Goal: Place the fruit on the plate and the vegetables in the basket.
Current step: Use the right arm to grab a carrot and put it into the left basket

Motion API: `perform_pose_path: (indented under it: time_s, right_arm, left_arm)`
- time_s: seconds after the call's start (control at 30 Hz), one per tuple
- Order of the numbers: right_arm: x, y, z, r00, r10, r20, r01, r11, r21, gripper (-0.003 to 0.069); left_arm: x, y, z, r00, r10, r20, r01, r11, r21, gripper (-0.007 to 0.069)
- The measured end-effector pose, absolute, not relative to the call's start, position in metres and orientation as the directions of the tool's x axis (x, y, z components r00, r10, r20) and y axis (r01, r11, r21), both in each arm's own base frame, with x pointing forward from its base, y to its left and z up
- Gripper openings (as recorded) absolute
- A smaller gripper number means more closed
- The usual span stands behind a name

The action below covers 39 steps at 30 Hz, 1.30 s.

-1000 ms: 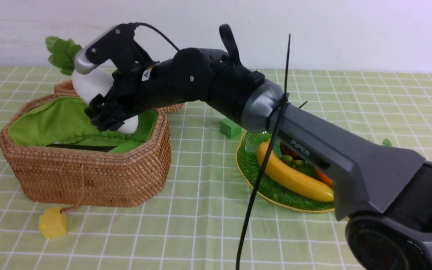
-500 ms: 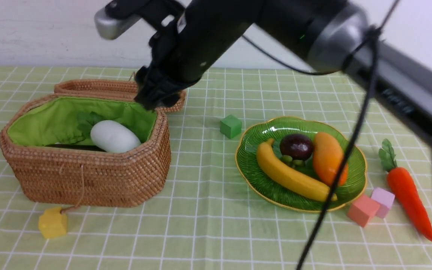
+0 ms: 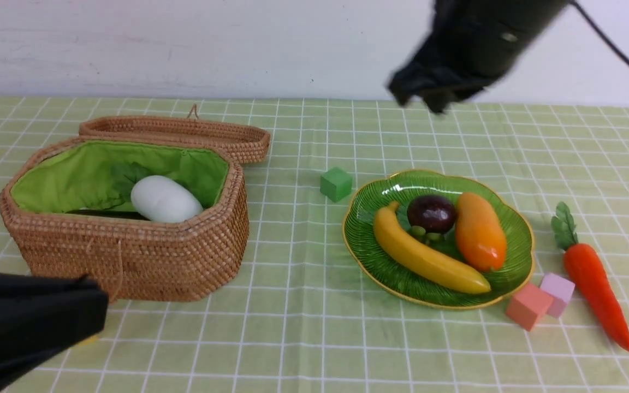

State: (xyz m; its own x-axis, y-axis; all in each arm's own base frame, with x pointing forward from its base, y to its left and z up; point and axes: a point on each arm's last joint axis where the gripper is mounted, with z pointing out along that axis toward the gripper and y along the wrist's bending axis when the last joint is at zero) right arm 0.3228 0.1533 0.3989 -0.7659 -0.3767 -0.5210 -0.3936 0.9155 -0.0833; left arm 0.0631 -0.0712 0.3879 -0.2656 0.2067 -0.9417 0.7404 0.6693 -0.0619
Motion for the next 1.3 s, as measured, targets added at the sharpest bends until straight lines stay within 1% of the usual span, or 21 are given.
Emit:
perform_pose_path:
  time_s: [0.07,0.1,0.13,0.17,0.2,0.3,0.33,0.37,0.4,0.43,0.47,0.6,0.73,0.8,0.87,1.0,1.1,1.2,1.23,1.27,1.3]
  right_arm:
    - [0.328,0.110,0.360,-0.873,-0.283,-0.398,-0.273,0.958,-0.082,0.0013]
    - [0.328,0.106,0.356,-0.881,-0.274,-0.386,-0.262,0.961,-0.083,0.0015]
    - [0.330,0.078,0.328,-0.934,-0.199,-0.297,-0.182,0.980,-0.083,0.0039]
    - [0.329,0.056,0.304,-0.963,-0.124,-0.239,-0.110,0.991,-0.071,0.0063]
    - [0.330,0.039,0.287,-0.975,-0.057,-0.215,-0.047,0.997,-0.054,0.0093]
    - [0.334,0.005,0.251,-0.974,0.088,-0.209,0.091,0.996,-0.002,0.0198]
    - [0.336,-0.007,0.235,-0.968,0.139,-0.207,0.138,0.990,0.020,0.0267]
    - [0.336,-0.008,0.234,-0.966,0.148,-0.210,0.146,0.989,0.026,0.0277]
    - [0.338,-0.017,0.224,-0.963,0.182,-0.201,0.178,0.983,0.038,0.0325]
    - [0.340,-0.020,0.218,-0.962,0.190,-0.197,0.185,0.982,0.042,0.0362]
    - [0.343,-0.026,0.209,-0.961,0.199,-0.191,0.193,0.980,0.047,0.0426]
    - [0.354,-0.031,0.185,-0.968,0.173,-0.182,0.166,0.985,0.051,0.0508]
    - [0.364,-0.032,0.161,-0.969,0.169,-0.180,0.162,0.985,0.052,0.0507]
    - [0.366,-0.032,0.157,-0.970,0.159,-0.186,0.152,0.987,0.050,0.0481]
    - [0.367,-0.032,0.156,-0.972,0.140,-0.188,0.133,0.990,0.050,0.0435]
    - [0.368,-0.031,0.156,-0.975,0.116,-0.190,0.107,0.993,0.057,0.0314]
    - [0.368,-0.031,0.159,-0.976,0.104,-0.191,0.095,0.994,0.058,0.0302]
    - [0.363,-0.029,0.166,-0.980,0.106,-0.166,0.095,0.993,0.073,0.0302]
    - [0.358,-0.028,0.180,-0.983,0.107,-0.149,0.096,0.992,0.082,0.0302]
    - [0.356,-0.027,0.191,-0.981,0.118,-0.153,0.105,0.991,0.089,0.0302]
    - [0.352,-0.026,0.211,-0.976,0.128,-0.174,0.111,0.989,0.100,0.0302]
  left_arm:
    - [0.062,-0.072,0.388,-0.253,0.222,-0.942,0.752,0.658,-0.046,0.0022]
    - [0.062,-0.072,0.388,-0.252,0.223,-0.942,0.752,0.657,-0.046,0.0022]
    - [0.062,-0.072,0.388,-0.246,0.229,-0.942,0.755,0.655,-0.038,0.0022]
    - [0.062,-0.072,0.387,-0.244,0.234,-0.941,0.757,0.653,-0.034,0.0022]
    - [0.062,-0.072,0.387,-0.244,0.239,-0.940,0.758,0.652,-0.031,0.0024]
    - [0.062,-0.072,0.387,-0.244,0.239,-0.940,0.758,0.651,-0.031,0.0027]
    - [0.062,-0.072,0.387,-0.242,0.240,-0.940,0.759,0.651,-0.029,0.0029]
    - [0.062,-0.072,0.387,-0.241,0.240,-0.940,0.758,0.651,-0.029,0.0029]
    - [0.062,-0.072,0.387,-0.242,0.240,-0.940,0.759,0.651,-0.029,0.0029]
    - [0.062,-0.072,0.387,-0.241,0.239,-0.941,0.758,0.651,-0.029,0.0029]
    - [0.062,-0.072,0.387,-0.240,0.239,-0.941,0.758,0.651,-0.028,0.0029]
    - [0.062,-0.072,0.388,-0.236,0.236,-0.943,0.758,0.652,-0.027,0.0029]
    - [0.062,-0.072,0.388,-0.234,0.232,-0.944,0.758,0.652,-0.027,0.0031]
    - [0.062,-0.072,0.388,-0.234,0.234,-0.944,0.758,0.652,-0.026,0.0034]
    - [0.062,-0.072,0.388,-0.234,0.234,-0.944,0.758,0.652,-0.026,0.0036]
    - [0.063,-0.072,0.388,-0.230,0.238,-0.944,0.756,0.654,-0.019,0.0036]
    - [0.063,-0.071,0.388,-0.228,0.242,-0.943,0.755,0.656,-0.014,0.0038]
    - [0.063,-0.071,0.387,-0.231,0.246,-0.941,0.751,0.660,-0.012,0.0038]
    - [0.063,-0.070,0.387,-0.240,0.248,-0.939,0.745,0.666,-0.015,0.0038]
    - [0.064,-0.070,0.386,-0.249,0.249,-0.936,0.738,0.674,-0.017,0.0038]
    - [0.065,-0.068,0.385,-0.259,0.249,-0.933,0.727,0.686,-0.019,0.0038]
